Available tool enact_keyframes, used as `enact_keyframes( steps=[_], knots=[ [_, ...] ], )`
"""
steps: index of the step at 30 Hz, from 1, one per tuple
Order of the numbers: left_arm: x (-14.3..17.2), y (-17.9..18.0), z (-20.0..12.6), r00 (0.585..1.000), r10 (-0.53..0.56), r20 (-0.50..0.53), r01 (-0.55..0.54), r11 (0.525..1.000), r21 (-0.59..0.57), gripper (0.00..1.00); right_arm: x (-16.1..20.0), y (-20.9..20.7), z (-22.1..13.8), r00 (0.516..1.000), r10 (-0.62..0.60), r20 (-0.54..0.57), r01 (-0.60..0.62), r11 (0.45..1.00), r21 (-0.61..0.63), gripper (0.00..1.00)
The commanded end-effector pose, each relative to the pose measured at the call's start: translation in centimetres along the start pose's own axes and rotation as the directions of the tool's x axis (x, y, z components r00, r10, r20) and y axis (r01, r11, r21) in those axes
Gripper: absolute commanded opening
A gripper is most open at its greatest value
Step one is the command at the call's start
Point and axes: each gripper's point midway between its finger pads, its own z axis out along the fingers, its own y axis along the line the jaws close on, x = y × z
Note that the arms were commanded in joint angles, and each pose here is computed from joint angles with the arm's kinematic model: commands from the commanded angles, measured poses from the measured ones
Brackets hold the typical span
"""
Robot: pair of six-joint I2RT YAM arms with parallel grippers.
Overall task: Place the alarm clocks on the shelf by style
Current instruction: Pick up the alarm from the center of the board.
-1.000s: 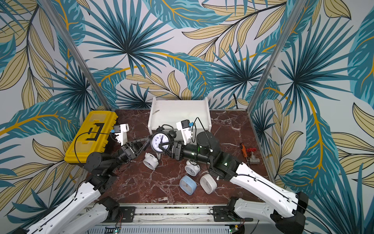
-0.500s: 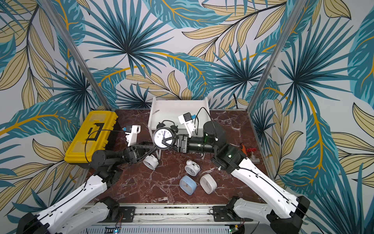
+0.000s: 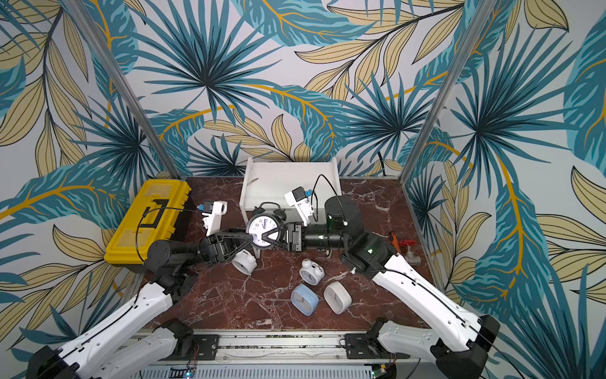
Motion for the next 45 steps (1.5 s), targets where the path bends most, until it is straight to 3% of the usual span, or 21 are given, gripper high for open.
enact_keyframes(
  steps=[1,7,8,13,16,21,26,31,36,38,42,45],
  knots=[
    [-0.7,-1.2,0.0,0.999,0.051,0.008,-0.051,0.999,0.016,0.54,1.0,-1.0,0.0,1.0,-0.008,-0.03,0.009,1.0,0.021,0.04],
    [-0.6,-0.8,-0.2,0.999,0.032,0.024,-0.032,0.999,0.014,0.34,1.2,-1.4,0.3,1.0,0.008,-0.027,-0.008,1.0,0.014,0.11],
    [-0.6,-0.8,-0.3,0.999,0.03,0.029,-0.03,0.999,0.017,0.31,1.3,-1.6,0.2,1.0,0.016,-0.023,-0.016,1.0,0.018,0.16],
    [-0.6,-0.5,-0.7,0.998,0.008,0.064,-0.009,1.0,0.016,0.25,-0.2,-1.7,-1.2,0.994,-0.012,0.105,0.006,0.998,0.06,0.69],
    [-0.5,-0.2,-0.9,0.997,0.004,0.077,-0.005,1.0,0.012,0.24,-0.3,-2.0,-2.0,0.986,-0.032,0.161,0.021,0.997,0.07,0.75],
    [-0.3,0.1,-0.9,0.997,-0.006,0.072,0.006,1.0,0.011,0.23,0.0,-2.2,-1.8,0.987,-0.023,0.157,0.013,0.998,0.066,0.68],
    [-0.2,0.4,-0.9,0.998,-0.013,0.066,0.013,1.0,-0.001,0.24,-0.3,-1.8,-1.7,0.986,-0.03,0.165,0.023,0.999,0.043,0.45],
    [0.1,0.6,-0.6,0.999,-0.021,0.035,0.021,1.0,0.004,0.26,-0.4,-1.7,-1.3,0.986,-0.023,0.164,0.02,1.0,0.021,0.32],
    [0.3,0.7,-0.5,1.0,-0.01,0.009,0.01,1.0,-0.006,0.7,-0.2,-1.8,-1.1,0.987,-0.004,0.16,0.004,1.0,0.0,0.22],
    [0.3,0.5,-0.4,1.0,0.006,-0.004,-0.006,1.0,-0.011,0.79,-0.1,-1.7,-1.0,0.988,0.001,0.156,0.001,1.0,-0.01,0.21],
    [-0.1,-0.2,-0.5,0.999,0.037,-0.017,-0.037,0.999,-0.003,0.76,0.3,-2.1,-0.9,0.99,0.01,0.143,-0.01,1.0,-0.005,0.2],
    [-0.5,-0.4,-0.5,0.999,0.052,-0.015,-0.053,0.999,-0.004,0.63,0.6,-2.3,-0.7,0.992,0.019,0.125,-0.019,1.0,-0.006,0.2]
  ],
)
